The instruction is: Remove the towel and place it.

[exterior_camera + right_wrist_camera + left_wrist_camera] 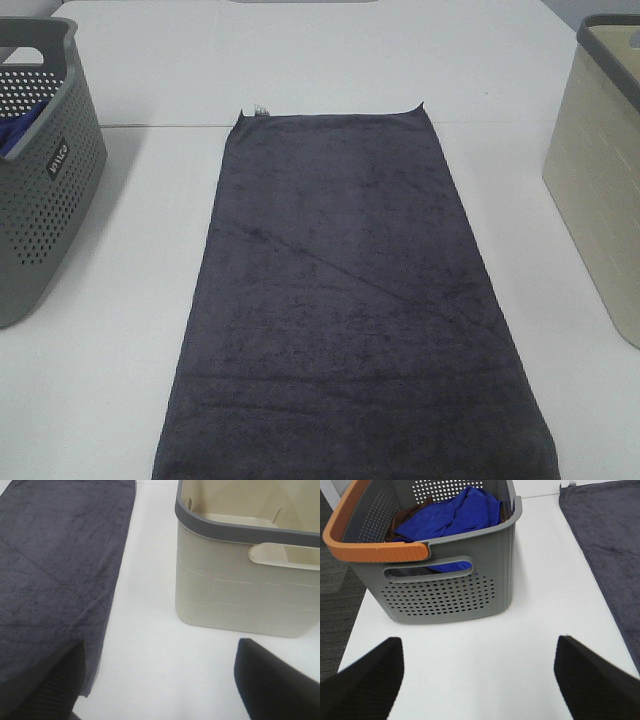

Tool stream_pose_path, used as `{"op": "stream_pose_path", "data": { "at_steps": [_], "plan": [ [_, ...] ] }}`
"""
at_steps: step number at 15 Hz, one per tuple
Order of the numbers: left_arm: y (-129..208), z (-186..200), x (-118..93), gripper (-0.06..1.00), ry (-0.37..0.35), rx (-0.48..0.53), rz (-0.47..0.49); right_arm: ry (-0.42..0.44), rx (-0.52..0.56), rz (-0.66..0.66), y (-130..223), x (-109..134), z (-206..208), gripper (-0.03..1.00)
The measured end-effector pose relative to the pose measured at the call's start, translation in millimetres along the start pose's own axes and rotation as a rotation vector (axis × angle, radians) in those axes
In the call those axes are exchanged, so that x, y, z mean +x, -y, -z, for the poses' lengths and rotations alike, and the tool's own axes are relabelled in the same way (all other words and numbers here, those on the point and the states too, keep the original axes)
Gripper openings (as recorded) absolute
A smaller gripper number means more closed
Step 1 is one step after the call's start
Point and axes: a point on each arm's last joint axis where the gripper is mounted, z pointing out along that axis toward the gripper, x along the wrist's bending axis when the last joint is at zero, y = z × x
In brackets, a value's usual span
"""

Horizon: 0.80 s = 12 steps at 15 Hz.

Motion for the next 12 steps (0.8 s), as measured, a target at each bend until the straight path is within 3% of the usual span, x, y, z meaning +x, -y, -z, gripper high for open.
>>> {"op": "stream_pose_path", "data": {
  "at_steps": [4, 10, 12],
  "plan": [
    [0.4, -0.5, -1.9, 0.77, 0.020, 0.002, 0.050, 0.001, -0.007, 0.007, -0.4, 0.0, -0.5, 0.80],
    [0.4, -0.5, -2.0, 0.77, 0.021, 0.002, 0.053, 0.001, -0.007, 0.007, -0.4, 0.0, -0.5, 0.80],
    [0.5, -0.2, -2.8, 0.77, -0.005, 0.004, 0.072, 0.001, -0.007, 0.007, -0.4, 0.0, -0.5, 0.80]
  ]
}}
